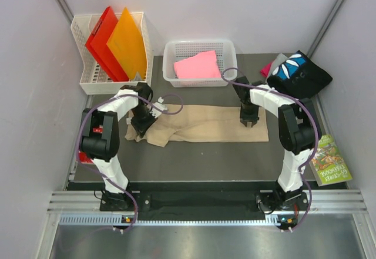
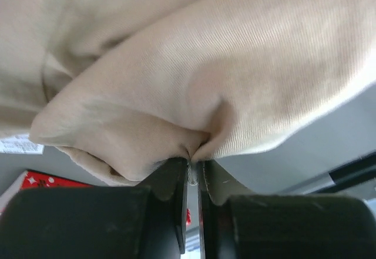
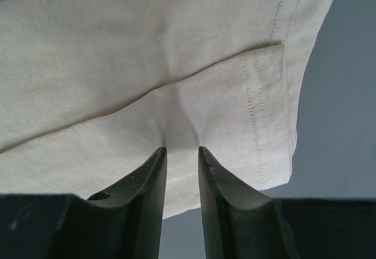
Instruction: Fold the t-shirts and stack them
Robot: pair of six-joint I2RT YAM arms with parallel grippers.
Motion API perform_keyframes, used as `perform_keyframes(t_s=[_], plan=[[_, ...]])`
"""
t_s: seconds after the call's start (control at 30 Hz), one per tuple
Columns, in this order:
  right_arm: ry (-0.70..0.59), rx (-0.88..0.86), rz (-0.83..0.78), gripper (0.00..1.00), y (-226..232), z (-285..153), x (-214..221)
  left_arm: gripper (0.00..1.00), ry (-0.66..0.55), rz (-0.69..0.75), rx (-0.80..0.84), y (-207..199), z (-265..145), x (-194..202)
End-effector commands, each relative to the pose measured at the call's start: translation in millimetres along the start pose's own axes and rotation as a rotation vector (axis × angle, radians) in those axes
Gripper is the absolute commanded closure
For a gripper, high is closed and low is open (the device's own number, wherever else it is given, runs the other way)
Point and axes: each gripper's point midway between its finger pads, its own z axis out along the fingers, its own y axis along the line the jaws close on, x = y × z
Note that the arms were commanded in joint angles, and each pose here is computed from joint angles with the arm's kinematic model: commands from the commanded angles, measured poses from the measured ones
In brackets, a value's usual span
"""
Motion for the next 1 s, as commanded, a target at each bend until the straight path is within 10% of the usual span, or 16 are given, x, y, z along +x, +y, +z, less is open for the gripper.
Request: perform_keyframes(t_s=[0.0,0.17,0.43,0.97], plan=[[-0.026,0.009,0.015,0.72,-2.5,3.2,-7.5,0.91,-0.017,0.035,0.023,-12.5,-34.5,7.0],[-0.026,0.01,0.013,0.71,-2.9,4.6,-7.4,0.85,0.072,0.097,0.084,-27.4,-63.5,29.8],[-0.029,-0.049,0.017,0.68,9.3,-1.5,-7.8,0.31,0.079,0.124,0.062,-19.2,-84.0,24.0],[-0.029,-0.509,0.052,0.66,144.3,-75.2,6.0,0.44,-0.072,-0.13,0.054,21.7,-19.4,-33.5]])
